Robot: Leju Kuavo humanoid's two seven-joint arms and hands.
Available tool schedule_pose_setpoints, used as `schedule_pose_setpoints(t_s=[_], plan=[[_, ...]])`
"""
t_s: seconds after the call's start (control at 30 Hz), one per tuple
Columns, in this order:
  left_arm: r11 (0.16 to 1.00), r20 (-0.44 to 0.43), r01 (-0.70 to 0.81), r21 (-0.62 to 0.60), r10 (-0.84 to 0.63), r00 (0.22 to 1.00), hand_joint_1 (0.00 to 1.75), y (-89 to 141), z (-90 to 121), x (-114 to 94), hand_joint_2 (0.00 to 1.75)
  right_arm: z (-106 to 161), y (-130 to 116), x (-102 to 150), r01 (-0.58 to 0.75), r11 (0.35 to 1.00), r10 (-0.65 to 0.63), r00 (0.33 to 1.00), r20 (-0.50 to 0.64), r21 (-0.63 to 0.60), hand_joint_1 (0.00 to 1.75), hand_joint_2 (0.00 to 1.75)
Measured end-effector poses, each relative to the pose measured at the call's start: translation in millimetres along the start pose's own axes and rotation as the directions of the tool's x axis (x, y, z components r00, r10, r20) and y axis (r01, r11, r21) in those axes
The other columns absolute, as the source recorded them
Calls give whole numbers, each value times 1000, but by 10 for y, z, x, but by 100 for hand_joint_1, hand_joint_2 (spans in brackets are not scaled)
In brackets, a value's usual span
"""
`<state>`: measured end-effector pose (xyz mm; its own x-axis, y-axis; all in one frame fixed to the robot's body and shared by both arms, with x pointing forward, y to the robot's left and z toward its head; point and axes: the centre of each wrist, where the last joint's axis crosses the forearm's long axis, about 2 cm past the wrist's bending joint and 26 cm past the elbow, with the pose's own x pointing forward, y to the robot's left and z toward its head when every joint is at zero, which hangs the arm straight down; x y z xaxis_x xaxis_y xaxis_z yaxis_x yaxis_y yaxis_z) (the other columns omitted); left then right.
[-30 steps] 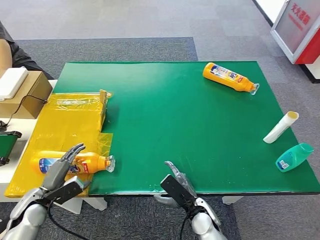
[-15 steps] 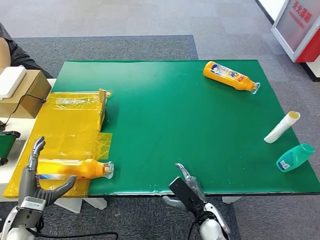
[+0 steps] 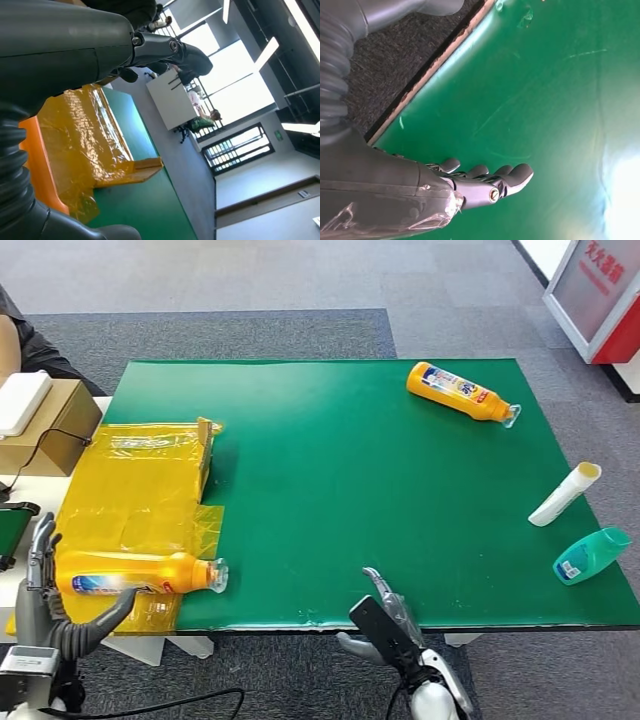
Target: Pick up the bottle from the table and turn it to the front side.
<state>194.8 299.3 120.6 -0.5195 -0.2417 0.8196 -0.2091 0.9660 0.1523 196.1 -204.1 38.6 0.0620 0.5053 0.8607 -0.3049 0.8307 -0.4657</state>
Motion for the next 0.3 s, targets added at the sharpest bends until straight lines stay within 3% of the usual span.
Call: schedule_pose_setpoints(t_s=[0.3], plan=[[970, -18, -226, -88, 226, 974, 0, -205, 97, 55, 175, 98, -193, 155, 114, 986, -81, 967, 243, -124, 0, 175]])
